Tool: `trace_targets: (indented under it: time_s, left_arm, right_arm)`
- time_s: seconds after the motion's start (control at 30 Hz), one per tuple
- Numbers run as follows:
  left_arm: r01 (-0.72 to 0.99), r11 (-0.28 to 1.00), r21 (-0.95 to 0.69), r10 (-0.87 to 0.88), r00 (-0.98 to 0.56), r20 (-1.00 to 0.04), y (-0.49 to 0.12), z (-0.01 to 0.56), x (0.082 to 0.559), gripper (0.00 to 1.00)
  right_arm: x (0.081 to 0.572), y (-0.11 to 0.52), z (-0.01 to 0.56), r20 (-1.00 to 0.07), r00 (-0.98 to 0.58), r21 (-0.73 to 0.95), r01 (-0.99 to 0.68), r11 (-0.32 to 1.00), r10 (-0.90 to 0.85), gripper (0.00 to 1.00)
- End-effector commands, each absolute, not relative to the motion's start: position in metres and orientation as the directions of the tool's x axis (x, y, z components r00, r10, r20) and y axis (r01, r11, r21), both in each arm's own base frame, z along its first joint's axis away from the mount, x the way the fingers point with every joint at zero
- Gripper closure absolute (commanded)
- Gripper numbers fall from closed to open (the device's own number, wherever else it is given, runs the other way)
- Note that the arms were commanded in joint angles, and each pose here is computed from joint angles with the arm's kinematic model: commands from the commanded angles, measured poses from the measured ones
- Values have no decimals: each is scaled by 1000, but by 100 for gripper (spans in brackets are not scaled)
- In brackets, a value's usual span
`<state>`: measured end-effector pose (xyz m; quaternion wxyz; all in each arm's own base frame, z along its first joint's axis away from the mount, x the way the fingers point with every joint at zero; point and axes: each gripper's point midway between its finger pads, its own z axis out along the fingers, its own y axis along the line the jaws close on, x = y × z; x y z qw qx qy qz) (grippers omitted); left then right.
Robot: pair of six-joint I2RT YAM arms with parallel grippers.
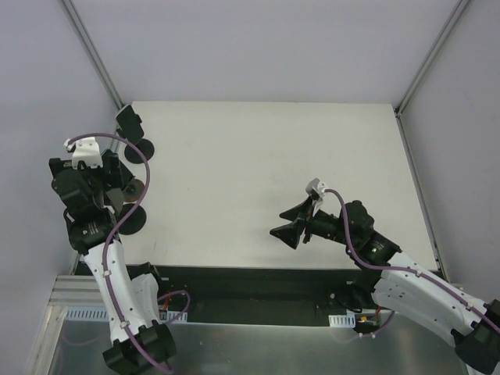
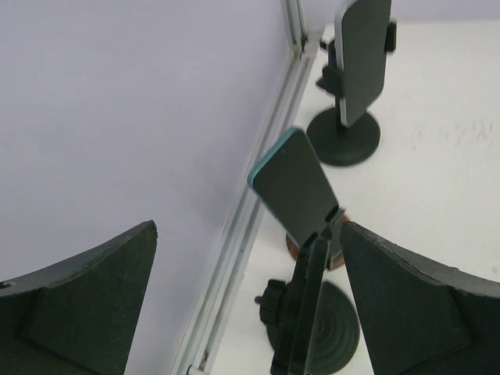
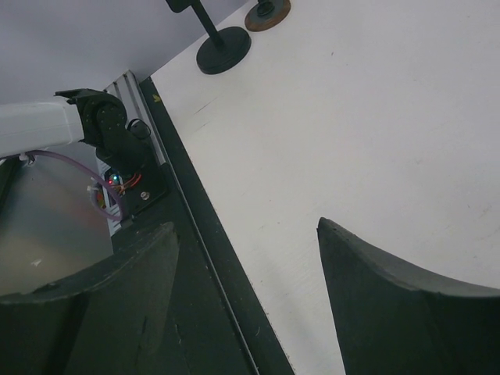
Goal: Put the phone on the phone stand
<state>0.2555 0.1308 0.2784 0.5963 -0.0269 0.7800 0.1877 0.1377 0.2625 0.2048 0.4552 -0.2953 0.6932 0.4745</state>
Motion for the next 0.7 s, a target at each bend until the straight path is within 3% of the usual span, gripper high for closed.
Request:
trace_targets:
  time_s: [0.0,0.13,0.23,0.4,0.47,0.53,0.67]
  left_arm:
    - [-505,856,111,98,-53,-994,141,355,247,1]
    - [-372,927,43,69,57,-996,98,394,254,1]
    - [-164,986,-19,-7,73,-997,48,398,267,1]
    - [192,972,-137,-140,1,-990,-43,383,279,1]
    - [236,965,-114,-115,-11,-993,-62,374,281,1]
    - [314,947,-63,-66,0,-998,-88,373,273,1]
    - [442,897,-21,-50,54,-997,-119,389,253,1]
  right_arm:
    - [156,255,205,-917,-394,376,-798,470,64,26]
    - [199,209,188,-918,-387,310,-571,760,84,24]
    - [211,172,188,-926,-365,257,-419,871,98,22]
    - [198,122,211,-947,-316,167,-324,931,60,16]
    - [193,103,235,-964,-261,135,-297,945,56,4]
    - [181,87,254,-970,-222,162,-286,945,99,0]
    - [164,59,301,-976,-131,205,-264,942,175,3]
